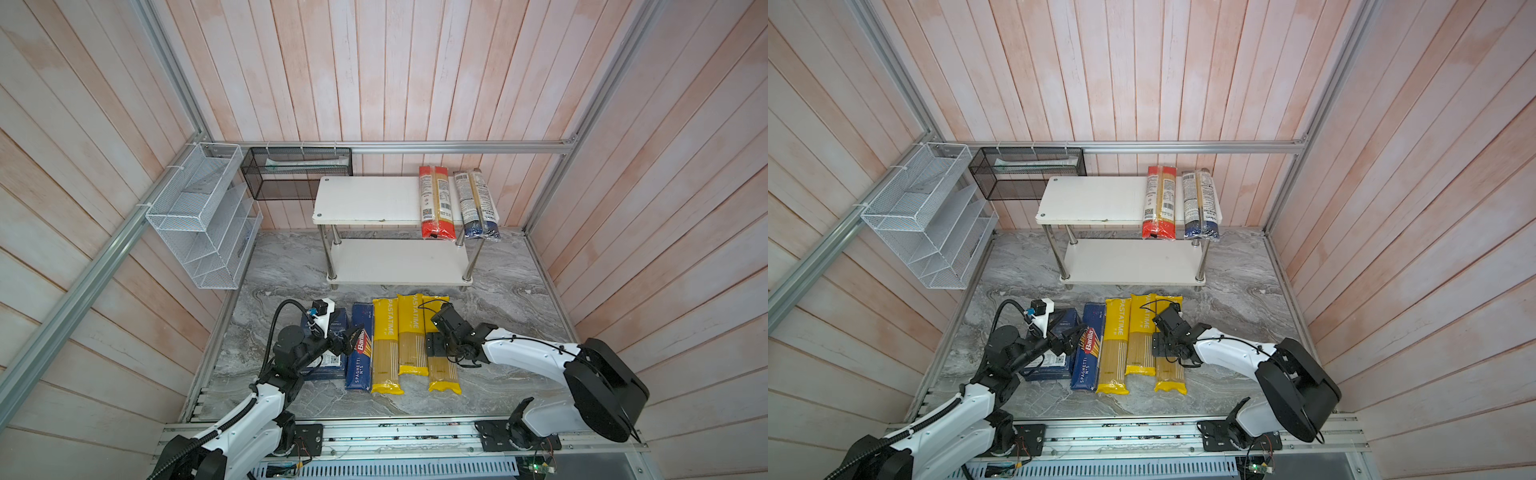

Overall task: Arrange pasta packages on shelves
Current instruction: Rotate the pasta bag at the center of the table.

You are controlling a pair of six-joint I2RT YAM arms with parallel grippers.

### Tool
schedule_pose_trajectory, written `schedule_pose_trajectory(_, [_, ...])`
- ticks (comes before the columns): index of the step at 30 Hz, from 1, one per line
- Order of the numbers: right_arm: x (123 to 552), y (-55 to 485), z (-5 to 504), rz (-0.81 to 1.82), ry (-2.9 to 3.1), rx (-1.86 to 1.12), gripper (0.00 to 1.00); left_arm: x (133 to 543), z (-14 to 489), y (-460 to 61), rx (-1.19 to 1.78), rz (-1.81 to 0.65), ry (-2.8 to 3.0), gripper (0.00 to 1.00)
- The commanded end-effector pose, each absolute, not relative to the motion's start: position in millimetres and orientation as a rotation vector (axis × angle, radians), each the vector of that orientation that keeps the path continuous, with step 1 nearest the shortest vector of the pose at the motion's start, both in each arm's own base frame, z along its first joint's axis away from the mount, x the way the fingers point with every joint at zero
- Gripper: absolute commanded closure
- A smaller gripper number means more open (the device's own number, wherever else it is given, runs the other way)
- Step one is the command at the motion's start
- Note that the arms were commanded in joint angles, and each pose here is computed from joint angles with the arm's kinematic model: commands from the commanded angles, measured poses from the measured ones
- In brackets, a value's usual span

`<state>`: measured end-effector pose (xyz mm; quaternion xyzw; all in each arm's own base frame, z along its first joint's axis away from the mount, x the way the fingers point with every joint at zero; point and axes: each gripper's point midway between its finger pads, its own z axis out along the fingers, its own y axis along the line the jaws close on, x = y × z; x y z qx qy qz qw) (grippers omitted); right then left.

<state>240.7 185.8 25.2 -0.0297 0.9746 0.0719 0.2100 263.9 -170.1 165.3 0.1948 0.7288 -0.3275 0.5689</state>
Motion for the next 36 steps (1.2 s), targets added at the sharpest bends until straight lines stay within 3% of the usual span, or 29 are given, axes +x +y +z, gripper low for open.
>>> schedule_pose_trajectory(1, [246,192,25,0.205,2.722,-0.097,0.09,262,164,-172,0.476,-0.768,1.704,0.0])
schedule_pose_trajectory(18, [216,139,24,0.048,2.732,0.054,0.07,259,166,-175,0.486,-0.795,1.693,0.0])
schedule_pose_trajectory(26, [223,168,52,0.235,2.676,-0.143,0.06,260,165,-174,0.483,-0.793,1.696,0.0])
schedule_pose_trajectory(32, [235,154,68,0.078,2.661,-0.083,0.06,261,165,-174,0.485,-0.791,1.7,0.0])
schedule_pose_trajectory(36, [240,161,74,0.12,2.644,-0.094,0.05,260,165,-174,0.482,-0.792,1.699,0.0])
